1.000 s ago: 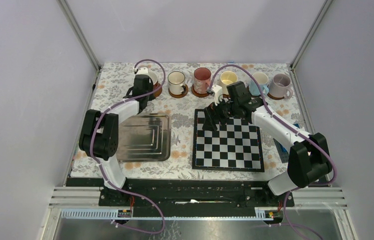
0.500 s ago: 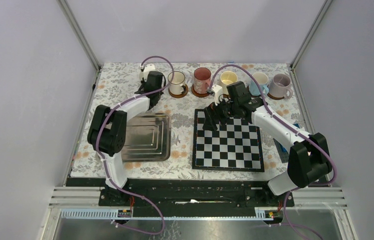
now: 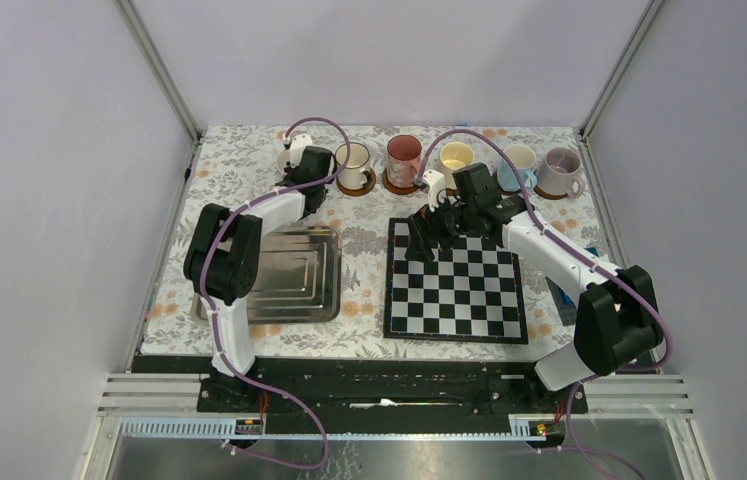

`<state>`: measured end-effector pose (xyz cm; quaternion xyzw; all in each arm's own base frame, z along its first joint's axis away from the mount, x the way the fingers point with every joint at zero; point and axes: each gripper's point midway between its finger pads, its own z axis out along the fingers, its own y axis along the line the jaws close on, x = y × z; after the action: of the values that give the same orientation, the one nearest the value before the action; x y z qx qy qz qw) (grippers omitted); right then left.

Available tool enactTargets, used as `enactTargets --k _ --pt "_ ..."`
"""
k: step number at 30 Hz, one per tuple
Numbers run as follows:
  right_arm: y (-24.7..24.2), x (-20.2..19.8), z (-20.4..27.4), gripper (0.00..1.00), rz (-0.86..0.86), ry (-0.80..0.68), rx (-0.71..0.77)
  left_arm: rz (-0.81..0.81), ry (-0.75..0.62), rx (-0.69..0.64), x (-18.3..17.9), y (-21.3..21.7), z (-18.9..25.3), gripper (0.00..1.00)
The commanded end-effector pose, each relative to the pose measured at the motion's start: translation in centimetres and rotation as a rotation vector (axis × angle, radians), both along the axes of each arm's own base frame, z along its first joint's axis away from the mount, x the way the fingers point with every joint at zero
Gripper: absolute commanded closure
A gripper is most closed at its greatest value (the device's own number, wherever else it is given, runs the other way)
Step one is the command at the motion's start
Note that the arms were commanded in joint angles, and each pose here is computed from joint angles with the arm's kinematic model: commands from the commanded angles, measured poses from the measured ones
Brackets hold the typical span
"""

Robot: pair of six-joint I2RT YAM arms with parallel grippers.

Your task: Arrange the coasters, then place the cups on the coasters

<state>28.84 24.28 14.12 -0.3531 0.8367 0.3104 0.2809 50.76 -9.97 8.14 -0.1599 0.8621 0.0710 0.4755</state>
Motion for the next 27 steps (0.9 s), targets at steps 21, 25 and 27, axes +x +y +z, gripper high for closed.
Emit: enactTargets --k 21,25,27 --pt "-0.3 0.6 0.9 0.0 -0.001 -0.06 0.003 0.077 -0.189 -0.074 4.6 -0.7 4.9 0.95" --pt "-0.3 0.6 1.0 0.0 -0.001 -0.061 0.003 0.083 -0.18 -0.08 4.5 -0.6 4.7 0.94" --pt "-0.3 0.6 1.0 0.01 0.0 -0.062 0.003 0.09 -0.172 -0.087 4.5 -0.5 4.4 0.94"
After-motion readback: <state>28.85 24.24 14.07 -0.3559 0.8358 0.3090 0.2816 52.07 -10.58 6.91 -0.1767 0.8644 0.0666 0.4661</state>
